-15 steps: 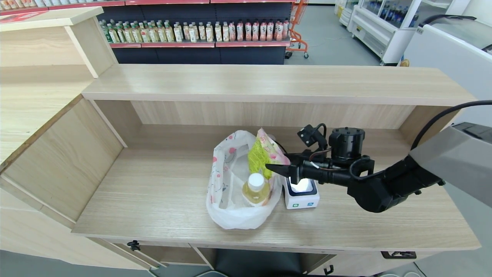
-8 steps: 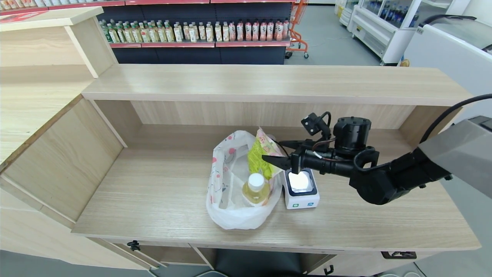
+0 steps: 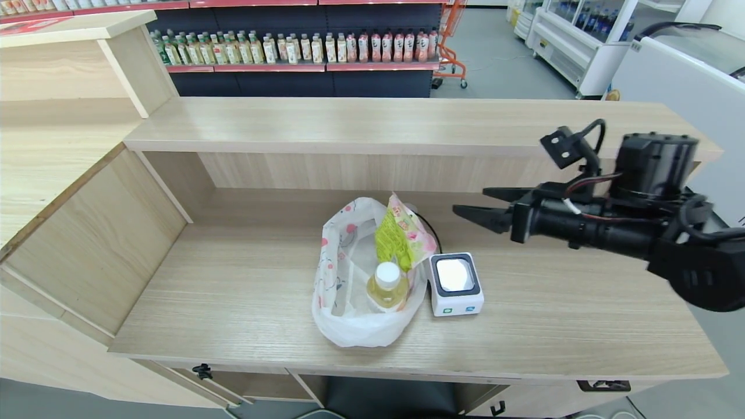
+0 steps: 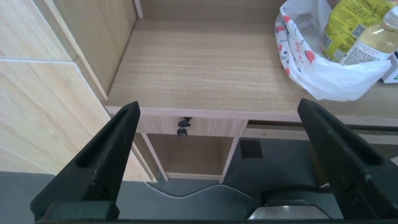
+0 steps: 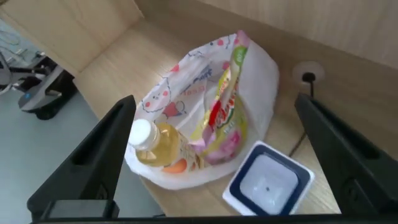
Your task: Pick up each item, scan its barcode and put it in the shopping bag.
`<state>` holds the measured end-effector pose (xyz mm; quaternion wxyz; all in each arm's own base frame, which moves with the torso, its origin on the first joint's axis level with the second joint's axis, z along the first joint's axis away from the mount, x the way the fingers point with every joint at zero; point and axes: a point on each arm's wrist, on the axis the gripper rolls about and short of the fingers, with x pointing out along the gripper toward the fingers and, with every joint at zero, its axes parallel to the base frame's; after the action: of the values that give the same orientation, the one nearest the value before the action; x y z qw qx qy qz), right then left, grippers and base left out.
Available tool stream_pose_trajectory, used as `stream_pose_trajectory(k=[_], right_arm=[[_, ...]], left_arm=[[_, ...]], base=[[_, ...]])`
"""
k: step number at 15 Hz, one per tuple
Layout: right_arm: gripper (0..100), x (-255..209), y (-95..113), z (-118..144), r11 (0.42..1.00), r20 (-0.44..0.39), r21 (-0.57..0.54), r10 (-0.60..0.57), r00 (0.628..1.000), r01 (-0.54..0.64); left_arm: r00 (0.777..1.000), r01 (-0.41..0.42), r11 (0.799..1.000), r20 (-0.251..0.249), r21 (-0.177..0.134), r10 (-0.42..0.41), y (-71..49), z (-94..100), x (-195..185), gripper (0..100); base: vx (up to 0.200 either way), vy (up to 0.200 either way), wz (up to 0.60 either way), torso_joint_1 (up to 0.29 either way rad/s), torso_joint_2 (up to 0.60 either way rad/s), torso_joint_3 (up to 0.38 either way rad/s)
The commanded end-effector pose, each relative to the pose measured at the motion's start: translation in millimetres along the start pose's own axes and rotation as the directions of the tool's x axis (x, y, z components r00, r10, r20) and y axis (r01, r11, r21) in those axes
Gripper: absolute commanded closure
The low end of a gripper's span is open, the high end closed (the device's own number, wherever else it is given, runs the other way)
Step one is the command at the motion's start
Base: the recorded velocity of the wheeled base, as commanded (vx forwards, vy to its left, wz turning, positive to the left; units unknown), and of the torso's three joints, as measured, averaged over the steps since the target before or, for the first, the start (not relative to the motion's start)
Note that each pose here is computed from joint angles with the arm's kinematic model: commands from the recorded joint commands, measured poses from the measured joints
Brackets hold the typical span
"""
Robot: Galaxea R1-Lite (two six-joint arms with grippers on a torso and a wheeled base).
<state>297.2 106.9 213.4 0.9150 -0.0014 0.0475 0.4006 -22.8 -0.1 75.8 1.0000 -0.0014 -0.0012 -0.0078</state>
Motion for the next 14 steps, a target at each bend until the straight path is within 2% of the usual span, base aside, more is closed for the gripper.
stream_pose_trajectory(k=[1,4,7,8,9,11,14], right_arm=[[0,-88,18,17,0.983,-0.004,0.026,-0.18,0.984,0.18],[0,-135,33,-3,0.949,-0.022,0.037,-0.311,0.95,0.312],[0,-168,39,-19,0.86,-0.069,0.047,-0.504,0.861,0.508],[0,-173,41,-19,0.845,-0.08,0.049,-0.528,0.845,0.533],[0,-185,48,-16,0.815,-0.056,0.046,-0.575,0.816,0.577],[0,-206,74,-34,0.797,-0.022,0.021,-0.603,0.797,0.604],[0,-228,97,-62,0.769,-0.022,-0.005,-0.639,0.769,0.639]], left_arm=[[1.0,0.0,1.0,-0.001,0.0,0.0,0.0,0.1,0,0],[1.0,0.0,1.0,-0.001,0.0,0.0,0.0,0.1,0,0],[1.0,0.0,1.0,-0.001,0.0,0.0,0.0,0.1,0,0],[1.0,0.0,1.0,-0.001,0.0,0.0,0.0,0.1,0,0],[1.0,-0.002,1.0,0.001,0.0,0.002,0.0,0.0,0,0],[1.0,0.0,1.0,-0.001,0.0,0.0,0.0,0.1,0,0],[1.0,0.0,1.0,-0.001,0.0,0.0,0.0,0.1,0,0]], base=[[0.0,0.0,0.0,0.0,0.0,0.0],[0.0,0.0,0.0,0.0,0.0,0.0],[0.0,0.0,0.0,0.0,0.0,0.0],[0.0,0.0,0.0,0.0,0.0,0.0],[0.0,0.0,0.0,0.0,0.0,0.0],[0.0,0.0,0.0,0.0,0.0,0.0],[0.0,0.0,0.0,0.0,0.0,0.0]])
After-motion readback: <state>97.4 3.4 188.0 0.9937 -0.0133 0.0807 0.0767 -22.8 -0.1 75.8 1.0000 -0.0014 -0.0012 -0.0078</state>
